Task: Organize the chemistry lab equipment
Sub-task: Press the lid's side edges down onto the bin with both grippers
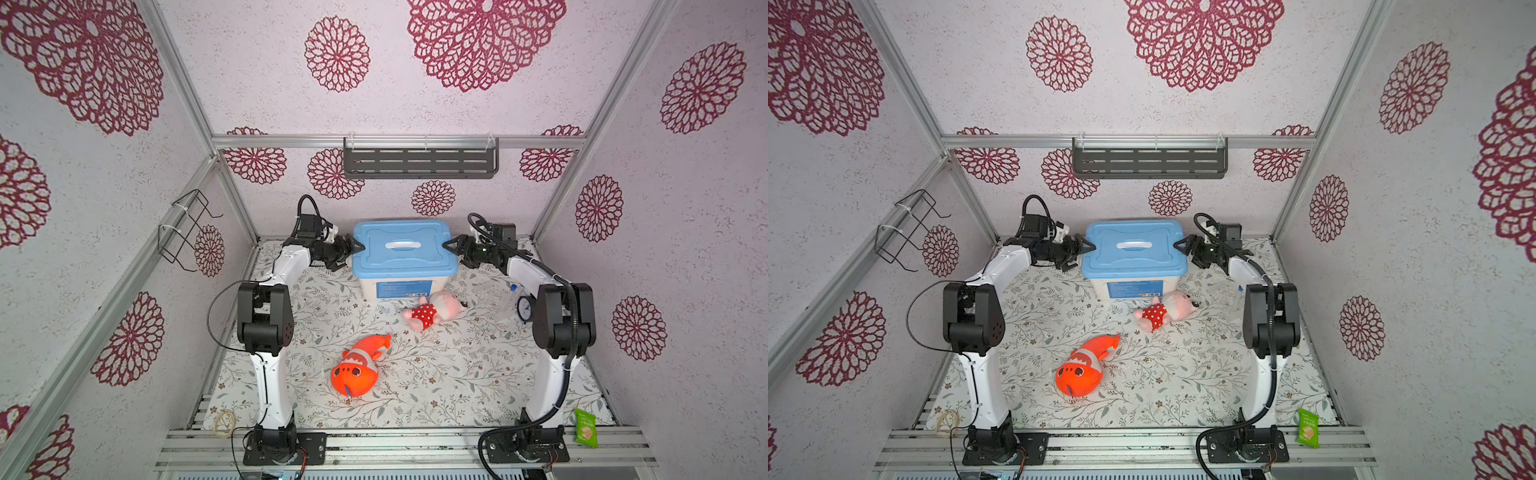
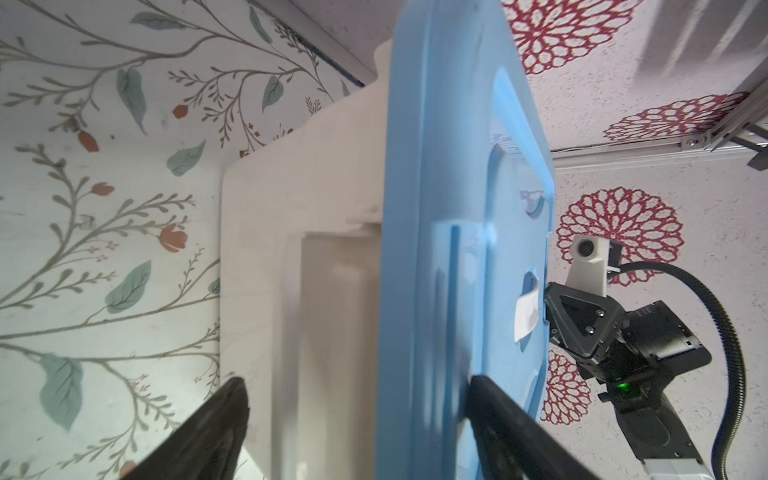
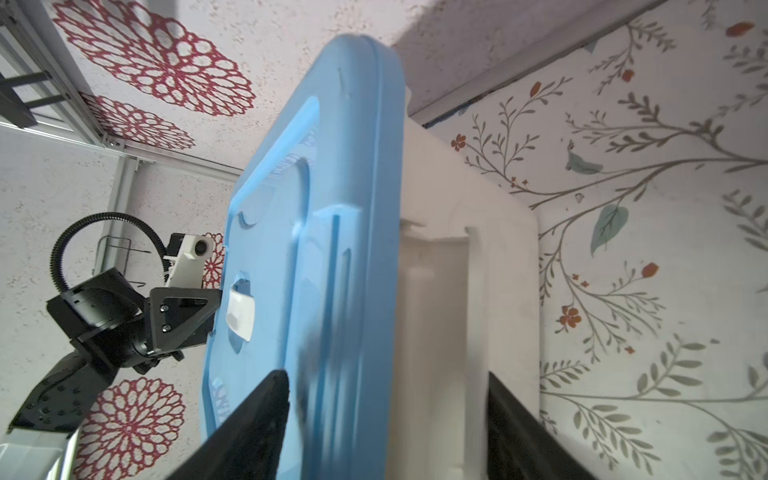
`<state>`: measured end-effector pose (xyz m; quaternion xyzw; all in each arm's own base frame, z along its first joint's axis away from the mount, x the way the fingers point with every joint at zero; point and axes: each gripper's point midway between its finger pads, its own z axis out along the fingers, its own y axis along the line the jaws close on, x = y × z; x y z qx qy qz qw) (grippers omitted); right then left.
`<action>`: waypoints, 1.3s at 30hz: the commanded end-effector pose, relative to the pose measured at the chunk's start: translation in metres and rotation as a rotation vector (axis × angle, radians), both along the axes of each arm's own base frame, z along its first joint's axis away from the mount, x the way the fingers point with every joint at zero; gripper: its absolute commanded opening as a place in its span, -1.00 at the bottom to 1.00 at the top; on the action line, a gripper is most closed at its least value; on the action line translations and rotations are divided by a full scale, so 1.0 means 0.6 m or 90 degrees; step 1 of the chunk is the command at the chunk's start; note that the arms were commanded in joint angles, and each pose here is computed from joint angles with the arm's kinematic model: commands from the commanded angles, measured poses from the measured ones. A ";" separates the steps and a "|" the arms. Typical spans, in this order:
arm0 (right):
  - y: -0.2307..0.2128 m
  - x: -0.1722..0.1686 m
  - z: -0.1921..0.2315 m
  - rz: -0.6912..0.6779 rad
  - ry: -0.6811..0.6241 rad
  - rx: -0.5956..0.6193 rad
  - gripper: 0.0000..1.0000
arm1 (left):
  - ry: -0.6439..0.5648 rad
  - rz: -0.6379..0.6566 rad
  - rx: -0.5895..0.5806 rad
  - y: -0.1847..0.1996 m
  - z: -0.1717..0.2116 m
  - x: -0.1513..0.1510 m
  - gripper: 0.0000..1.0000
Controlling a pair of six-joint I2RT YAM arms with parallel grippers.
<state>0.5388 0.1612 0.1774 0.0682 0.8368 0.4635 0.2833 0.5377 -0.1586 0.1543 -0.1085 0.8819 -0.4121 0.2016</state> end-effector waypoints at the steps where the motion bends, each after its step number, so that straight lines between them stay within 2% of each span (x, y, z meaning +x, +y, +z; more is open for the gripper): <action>1: 0.012 0.008 0.052 0.022 -0.054 0.044 0.36 | 0.010 -0.002 0.020 0.002 -0.020 0.003 0.57; 8: 0.006 0.014 0.092 0.003 -0.094 0.024 0.28 | 0.017 0.035 0.111 0.028 -0.007 -0.002 0.27; 14: 0.010 0.005 0.092 0.002 -0.099 -0.047 0.16 | 0.004 0.030 0.117 0.014 0.019 -0.001 0.22; 24: 0.032 -0.017 0.097 0.027 -0.120 -0.196 0.11 | 0.007 0.009 0.206 0.003 0.026 -0.014 0.13; 30: 0.053 -0.029 0.104 0.037 -0.116 -0.241 0.08 | 0.013 -0.014 0.282 0.003 0.024 -0.033 0.07; 37: 0.069 -0.040 0.097 0.049 -0.117 -0.324 0.04 | 0.019 -0.031 0.308 -0.015 0.018 -0.044 -0.03; 39: 0.071 -0.044 0.093 0.049 -0.117 -0.370 0.01 | 0.016 -0.032 0.312 -0.021 0.021 -0.045 -0.04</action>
